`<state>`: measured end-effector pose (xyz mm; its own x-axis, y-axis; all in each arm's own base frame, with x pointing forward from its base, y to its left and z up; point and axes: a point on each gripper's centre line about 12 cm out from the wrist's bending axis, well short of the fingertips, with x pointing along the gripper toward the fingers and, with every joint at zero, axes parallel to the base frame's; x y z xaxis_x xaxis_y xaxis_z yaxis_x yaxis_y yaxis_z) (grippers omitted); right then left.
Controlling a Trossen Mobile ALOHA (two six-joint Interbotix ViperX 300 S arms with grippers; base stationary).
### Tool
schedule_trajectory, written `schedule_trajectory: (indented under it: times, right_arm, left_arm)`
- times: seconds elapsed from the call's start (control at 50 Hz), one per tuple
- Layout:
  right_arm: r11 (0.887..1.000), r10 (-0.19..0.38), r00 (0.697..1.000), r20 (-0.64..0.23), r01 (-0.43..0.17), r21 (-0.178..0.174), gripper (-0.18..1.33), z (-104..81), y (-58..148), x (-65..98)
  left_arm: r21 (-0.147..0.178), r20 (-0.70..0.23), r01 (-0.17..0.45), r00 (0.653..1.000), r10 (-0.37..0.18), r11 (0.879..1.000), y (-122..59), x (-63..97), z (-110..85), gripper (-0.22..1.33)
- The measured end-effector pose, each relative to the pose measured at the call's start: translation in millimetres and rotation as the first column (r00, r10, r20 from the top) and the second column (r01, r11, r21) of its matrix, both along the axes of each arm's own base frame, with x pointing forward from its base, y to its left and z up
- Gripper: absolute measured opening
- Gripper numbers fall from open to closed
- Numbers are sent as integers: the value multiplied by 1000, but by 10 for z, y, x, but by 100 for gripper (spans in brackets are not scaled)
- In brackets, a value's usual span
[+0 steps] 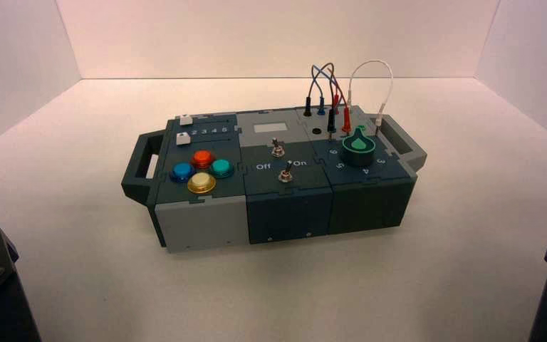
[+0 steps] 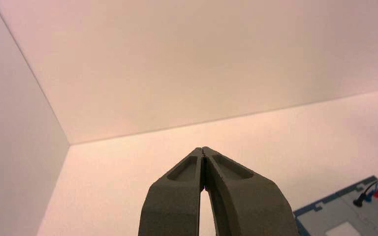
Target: Move the top slider to position 5.
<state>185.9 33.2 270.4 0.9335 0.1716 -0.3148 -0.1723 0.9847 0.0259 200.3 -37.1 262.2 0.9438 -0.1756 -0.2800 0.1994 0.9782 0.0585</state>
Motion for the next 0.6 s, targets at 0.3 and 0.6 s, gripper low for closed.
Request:
schedule_trajectory:
  times: [0.3,0.6]
  right_arm:
    - [1000,29,1000,-12,-29,-2,-14,-23,57,7]
    - [988,153,986,-62,-154,-3,-14,-92,314,12]
  left_arm:
    - [3,-14,0,1000,0,1000,-4,19,-24,-17]
    - [2,-21,0,1000,0,1000,-3,13,-35,-17]
